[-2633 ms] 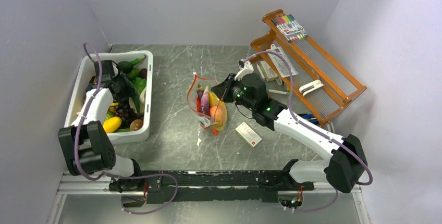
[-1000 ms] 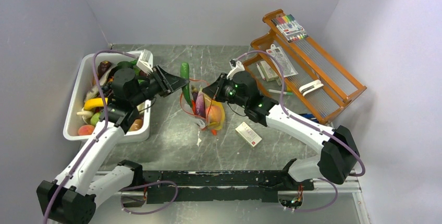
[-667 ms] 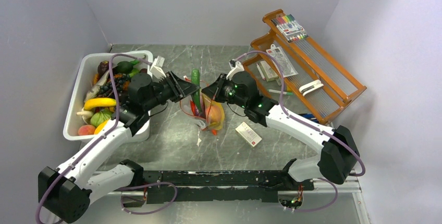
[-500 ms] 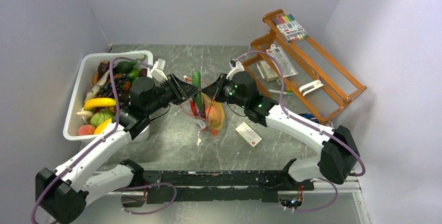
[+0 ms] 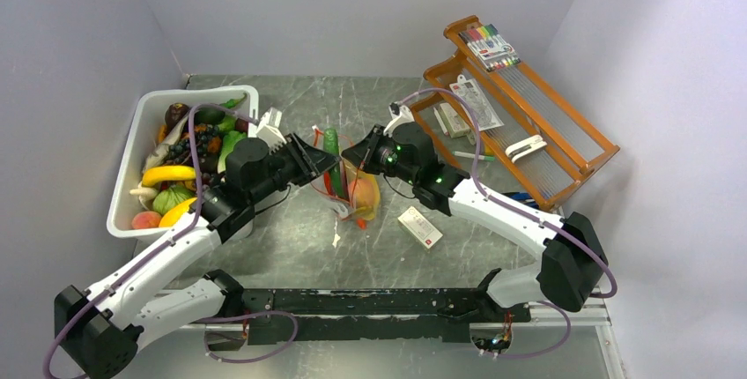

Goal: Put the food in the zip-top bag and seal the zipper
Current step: Place the fake vegetable in the zipper food storage bag.

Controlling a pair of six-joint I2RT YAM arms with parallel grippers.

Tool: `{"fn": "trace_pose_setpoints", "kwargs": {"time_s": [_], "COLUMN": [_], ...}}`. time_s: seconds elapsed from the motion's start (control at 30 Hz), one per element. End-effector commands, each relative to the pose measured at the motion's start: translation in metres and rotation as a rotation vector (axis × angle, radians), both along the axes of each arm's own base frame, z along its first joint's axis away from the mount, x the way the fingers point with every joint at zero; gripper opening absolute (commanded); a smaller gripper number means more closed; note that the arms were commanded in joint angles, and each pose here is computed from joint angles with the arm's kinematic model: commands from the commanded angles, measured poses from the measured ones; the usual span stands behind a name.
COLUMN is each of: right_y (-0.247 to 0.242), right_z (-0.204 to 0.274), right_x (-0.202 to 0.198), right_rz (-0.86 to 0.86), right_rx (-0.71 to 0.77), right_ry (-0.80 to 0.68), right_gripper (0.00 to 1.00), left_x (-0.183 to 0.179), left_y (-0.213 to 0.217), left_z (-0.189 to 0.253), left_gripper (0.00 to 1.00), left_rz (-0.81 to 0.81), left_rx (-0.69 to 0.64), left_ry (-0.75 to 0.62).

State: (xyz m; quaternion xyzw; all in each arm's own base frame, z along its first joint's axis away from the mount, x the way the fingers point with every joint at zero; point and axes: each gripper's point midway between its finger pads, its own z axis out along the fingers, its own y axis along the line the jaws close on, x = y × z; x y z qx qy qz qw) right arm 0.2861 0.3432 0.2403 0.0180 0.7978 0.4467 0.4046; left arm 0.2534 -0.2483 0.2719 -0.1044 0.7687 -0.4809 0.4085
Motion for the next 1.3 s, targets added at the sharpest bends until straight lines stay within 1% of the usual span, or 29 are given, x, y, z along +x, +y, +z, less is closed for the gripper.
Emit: {"fn": "trace_pose_setpoints", "kwargs": {"time_s": [0.0, 0.17, 0.37, 0.5, 0.63, 0.7, 0.83, 1.03, 1.13, 1.27], "right_y": [0.003, 0.002, 0.002, 0.002, 0.002, 0.001, 0.002, 0.003, 0.002, 0.005], "right_z": [0.007, 0.011, 0.012, 0.017, 0.022, 0.024, 0.021, 0.016, 0.018, 0.019], "right_x": [0.002, 0.004, 0.003, 0.001, 0.002, 0.002, 0.001, -0.001, -0.001, -0.001], "right_rz": [-0.009, -0.029, -0.037, -0.040, -0.040, -0.043, -0.047, -0.040, -0.039, -0.021], "right_rx": [0.029, 0.033, 0.035, 0.036, 0.022, 0.028, 0.031, 0.032, 0.031, 0.023], "right_ry": [-0.021, -0.029, -0.033, -0.047, -0.059, -0.062, -0.059, -0.052, -0.060, -0.078], "right_gripper": [0.00, 0.00, 0.00, 0.00, 0.00, 0.00, 0.00, 0.00, 0.00, 0.00], "left_x": [-0.001, -0.005, -0.007, -0.008, -0.005, -0.006, -0.011, -0.010, -0.009, -0.008], "left_y": [0.004, 0.000, 0.013, 0.011, 0.011, 0.009, 0.009, 0.009, 0.006, 0.006], "left_z": [-0.003, -0.015, -0.020, -0.024, -0.031, -0.035, -0.041, -0.051, -0.048, -0.044], "left_gripper": [0.21, 0.20, 0.22, 0.22, 0.24, 0.25, 0.26, 0.30, 0.33, 0.46], "left_rz": [0.041, 0.042, 0.095, 0.086, 0.088, 0.085, 0.099, 0.099, 0.095, 0.093], "left_rx": [0.029, 0.058, 0.090, 0.092, 0.149, 0.148, 0.104, 0.146, 0.139, 0.146], "left_ry": [-0.006, 0.039, 0.043, 0.047, 0.078, 0.085, 0.079, 0.106, 0.099, 0.091]}}
